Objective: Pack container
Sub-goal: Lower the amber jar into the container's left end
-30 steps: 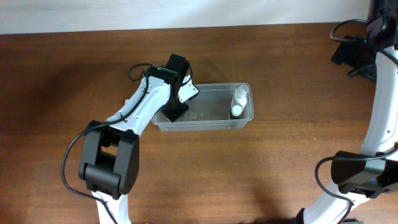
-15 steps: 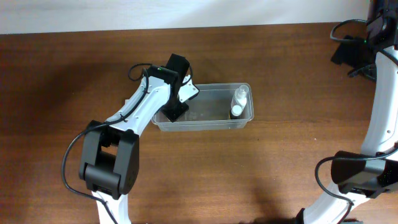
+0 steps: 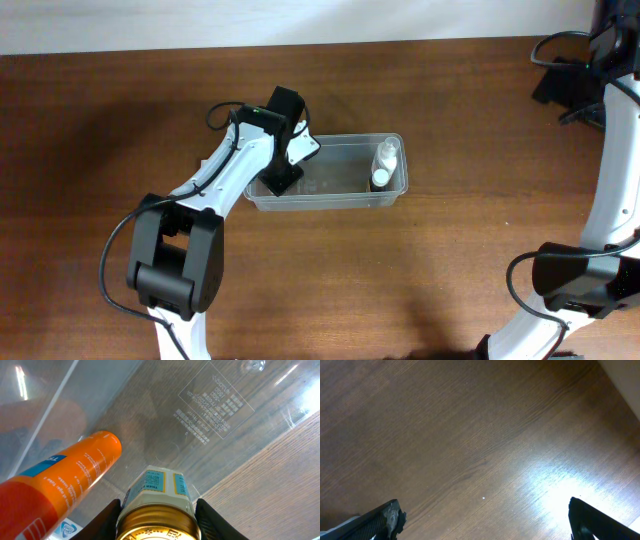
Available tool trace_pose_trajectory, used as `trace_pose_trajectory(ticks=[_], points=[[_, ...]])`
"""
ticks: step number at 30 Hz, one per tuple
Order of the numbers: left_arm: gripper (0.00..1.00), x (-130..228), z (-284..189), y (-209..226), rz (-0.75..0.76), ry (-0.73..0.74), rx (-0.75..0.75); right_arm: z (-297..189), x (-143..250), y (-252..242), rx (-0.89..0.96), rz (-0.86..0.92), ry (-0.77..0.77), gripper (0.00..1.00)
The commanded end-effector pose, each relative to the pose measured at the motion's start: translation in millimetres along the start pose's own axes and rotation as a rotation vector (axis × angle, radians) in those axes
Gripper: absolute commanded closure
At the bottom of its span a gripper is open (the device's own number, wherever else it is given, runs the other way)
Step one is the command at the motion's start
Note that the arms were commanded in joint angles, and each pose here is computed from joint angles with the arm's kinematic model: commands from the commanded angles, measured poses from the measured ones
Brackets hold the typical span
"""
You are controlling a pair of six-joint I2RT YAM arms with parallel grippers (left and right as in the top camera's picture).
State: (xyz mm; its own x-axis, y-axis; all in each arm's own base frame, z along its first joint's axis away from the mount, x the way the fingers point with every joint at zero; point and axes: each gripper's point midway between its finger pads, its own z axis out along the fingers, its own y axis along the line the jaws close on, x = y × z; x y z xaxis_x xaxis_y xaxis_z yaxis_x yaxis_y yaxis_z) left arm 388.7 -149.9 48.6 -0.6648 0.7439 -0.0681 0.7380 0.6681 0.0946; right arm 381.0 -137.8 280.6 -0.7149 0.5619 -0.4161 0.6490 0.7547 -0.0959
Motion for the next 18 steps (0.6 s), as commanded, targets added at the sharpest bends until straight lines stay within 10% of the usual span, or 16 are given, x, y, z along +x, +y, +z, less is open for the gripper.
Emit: trace_pose_trajectory(ticks=[1,18], points=[[0.66,2.4,9.0,-3.9,0.016,0.015,0.024,-3.8,-2.8,-5.0,0.012,0.008,-0.018,0.02],[0.61,1.6,9.0,-3.5,0.015,0.012,0.022,-3.8,-2.8,-5.0,0.012,0.008,-0.018,0.02]])
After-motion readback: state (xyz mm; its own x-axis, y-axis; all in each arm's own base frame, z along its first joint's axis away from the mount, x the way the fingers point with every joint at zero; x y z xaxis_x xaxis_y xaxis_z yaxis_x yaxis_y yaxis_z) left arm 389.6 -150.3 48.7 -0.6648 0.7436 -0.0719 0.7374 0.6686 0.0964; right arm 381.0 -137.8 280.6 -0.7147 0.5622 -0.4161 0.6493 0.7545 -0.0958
